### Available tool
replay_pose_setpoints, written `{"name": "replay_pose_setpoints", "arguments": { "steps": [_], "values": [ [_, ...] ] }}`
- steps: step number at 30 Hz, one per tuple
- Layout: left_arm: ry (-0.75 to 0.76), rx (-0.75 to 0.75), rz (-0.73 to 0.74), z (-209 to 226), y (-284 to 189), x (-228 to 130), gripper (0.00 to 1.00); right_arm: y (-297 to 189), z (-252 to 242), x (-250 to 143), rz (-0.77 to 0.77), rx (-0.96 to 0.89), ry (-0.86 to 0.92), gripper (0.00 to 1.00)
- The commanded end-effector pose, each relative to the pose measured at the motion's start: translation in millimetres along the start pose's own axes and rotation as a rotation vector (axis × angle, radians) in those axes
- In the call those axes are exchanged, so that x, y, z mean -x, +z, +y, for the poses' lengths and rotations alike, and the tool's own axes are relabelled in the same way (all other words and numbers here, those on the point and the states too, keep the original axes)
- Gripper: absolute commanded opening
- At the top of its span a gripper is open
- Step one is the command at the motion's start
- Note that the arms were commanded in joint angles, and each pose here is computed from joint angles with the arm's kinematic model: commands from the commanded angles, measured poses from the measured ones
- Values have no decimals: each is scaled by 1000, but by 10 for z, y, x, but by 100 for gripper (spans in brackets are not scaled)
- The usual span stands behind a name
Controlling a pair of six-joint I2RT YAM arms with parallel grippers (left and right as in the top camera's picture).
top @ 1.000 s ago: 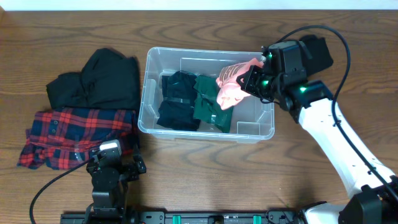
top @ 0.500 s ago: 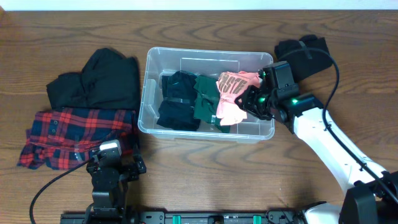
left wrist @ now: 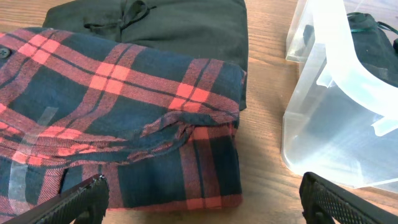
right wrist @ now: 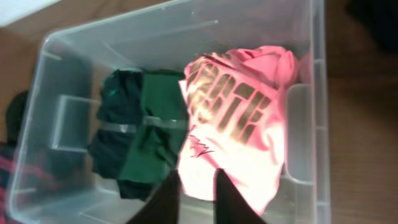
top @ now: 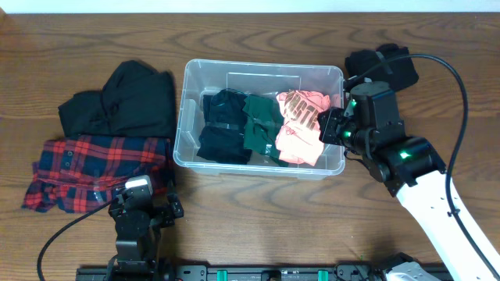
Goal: Pack container
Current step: 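Carry the pink shirt into the bin's right side and release, then move right gripper to the black folded item and grasp it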
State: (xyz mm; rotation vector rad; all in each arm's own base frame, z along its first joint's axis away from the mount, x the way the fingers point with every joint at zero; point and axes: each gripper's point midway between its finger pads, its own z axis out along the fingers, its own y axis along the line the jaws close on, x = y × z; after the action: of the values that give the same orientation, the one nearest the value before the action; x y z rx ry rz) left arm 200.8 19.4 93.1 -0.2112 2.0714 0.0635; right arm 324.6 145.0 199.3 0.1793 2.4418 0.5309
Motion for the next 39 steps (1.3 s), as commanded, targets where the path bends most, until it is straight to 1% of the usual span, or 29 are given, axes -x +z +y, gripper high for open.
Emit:
{"name": "replay_pose_setpoints", "arguments": {
  "steps": [1,4,9,16,19,22,24,25,26,29,30,32,34,37,39],
  "values": [
    [11,10,4,19,21,-34,98,139,5,-56,24,-42,-93,5],
    [11,10,4,19,21,-34,98,392,51,-180,78,-47,-161,2],
    [11,10,4,19,21,-34,98,840,32,-403,197,-94,-242,1],
    [11,10,4,19,21,-34,98,1431,-255,-541,308,-223,-279,2],
    [11,10,4,19,21,-34,98,1599,-373,-702,373,-257,-279,3],
    [11,10,4,19,21,-34,98,1570,-392,-734,404,-270,-287,8],
    [11,10,4,20,21,-35,98,1431,-277,-588,385,-256,-291,13],
    [11,10,4,20,21,-35,98,1332,-181,-474,362,-237,-299,18],
    [11,10,4,19,21,-34,98,1217,-63,-337,329,-210,-308,25],
    [11,10,4,20,21,-35,98,736,322,171,182,-103,-299,52],
    [11,10,4,19,21,-34,98,562,405,342,128,-73,-290,59],
    [11,10,4,19,21,-34,98,215,441,683,17,-41,-259,66],
    [11,10,4,19,21,-34,98,-30,300,941,-61,-49,-205,70],
    [11,10,4,19,21,-34,98,-192,-117,1182,-95,-64,-87,74],
    [11,10,4,19,21,-34,98,-180,-456,1267,-84,-77,-5,75]
  ]
}}
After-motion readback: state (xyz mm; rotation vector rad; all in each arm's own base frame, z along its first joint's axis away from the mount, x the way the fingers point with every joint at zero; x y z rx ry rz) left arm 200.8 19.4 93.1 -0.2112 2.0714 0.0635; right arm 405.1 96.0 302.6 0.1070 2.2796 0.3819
